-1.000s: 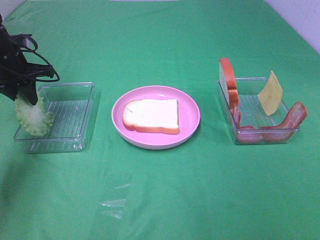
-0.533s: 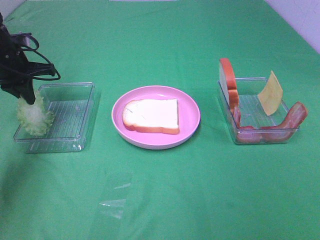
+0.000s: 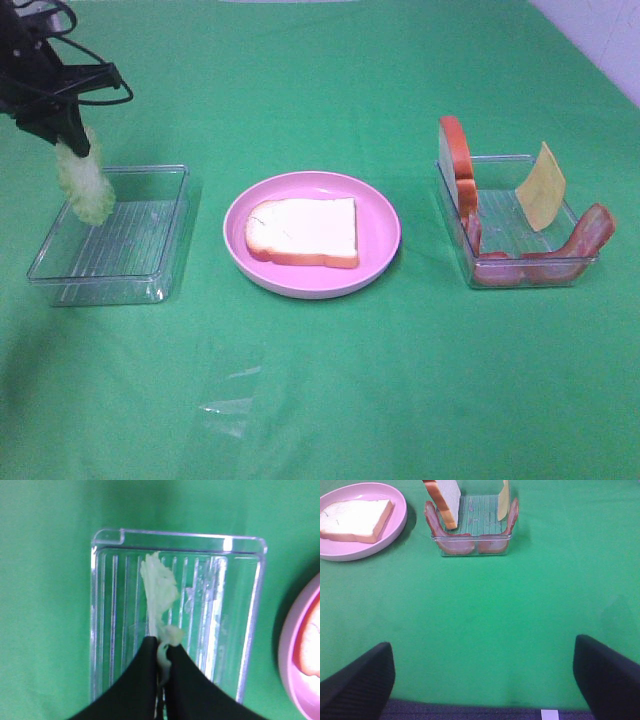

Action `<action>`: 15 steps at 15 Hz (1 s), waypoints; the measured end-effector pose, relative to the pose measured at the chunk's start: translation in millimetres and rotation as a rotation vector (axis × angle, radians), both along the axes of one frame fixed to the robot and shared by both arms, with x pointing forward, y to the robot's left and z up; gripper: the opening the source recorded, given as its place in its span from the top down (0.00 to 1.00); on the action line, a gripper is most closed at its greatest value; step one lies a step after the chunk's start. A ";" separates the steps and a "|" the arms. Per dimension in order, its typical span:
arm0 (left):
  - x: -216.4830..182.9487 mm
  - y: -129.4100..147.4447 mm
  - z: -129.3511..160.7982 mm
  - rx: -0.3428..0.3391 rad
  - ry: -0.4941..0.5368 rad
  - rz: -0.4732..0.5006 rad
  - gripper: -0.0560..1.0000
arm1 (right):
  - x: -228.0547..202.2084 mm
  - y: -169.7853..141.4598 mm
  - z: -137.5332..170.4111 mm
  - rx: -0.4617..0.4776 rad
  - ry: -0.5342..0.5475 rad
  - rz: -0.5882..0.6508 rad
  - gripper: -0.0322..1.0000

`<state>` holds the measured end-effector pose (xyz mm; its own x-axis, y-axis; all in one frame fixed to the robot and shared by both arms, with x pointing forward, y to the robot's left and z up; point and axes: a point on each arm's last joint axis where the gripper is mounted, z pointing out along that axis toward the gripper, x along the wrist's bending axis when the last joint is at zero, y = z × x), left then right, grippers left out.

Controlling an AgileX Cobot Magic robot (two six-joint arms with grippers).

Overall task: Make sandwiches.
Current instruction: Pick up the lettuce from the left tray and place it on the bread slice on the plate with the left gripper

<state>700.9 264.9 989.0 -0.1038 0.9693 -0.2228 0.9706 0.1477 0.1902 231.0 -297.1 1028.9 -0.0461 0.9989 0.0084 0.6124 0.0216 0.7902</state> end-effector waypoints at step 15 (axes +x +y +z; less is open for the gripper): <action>-14.0 -206.0 22.4 -0.400 -0.146 -0.250 0.94 | 0.0 0.0 0.0 0.000 0.000 0.000 0.06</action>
<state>686.9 58.9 1011.3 0.1812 0.7958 -0.5778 0.9532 0.0025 0.3024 231.0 -297.1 1028.9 -0.0461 0.9989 0.0084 0.6124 0.0216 0.7902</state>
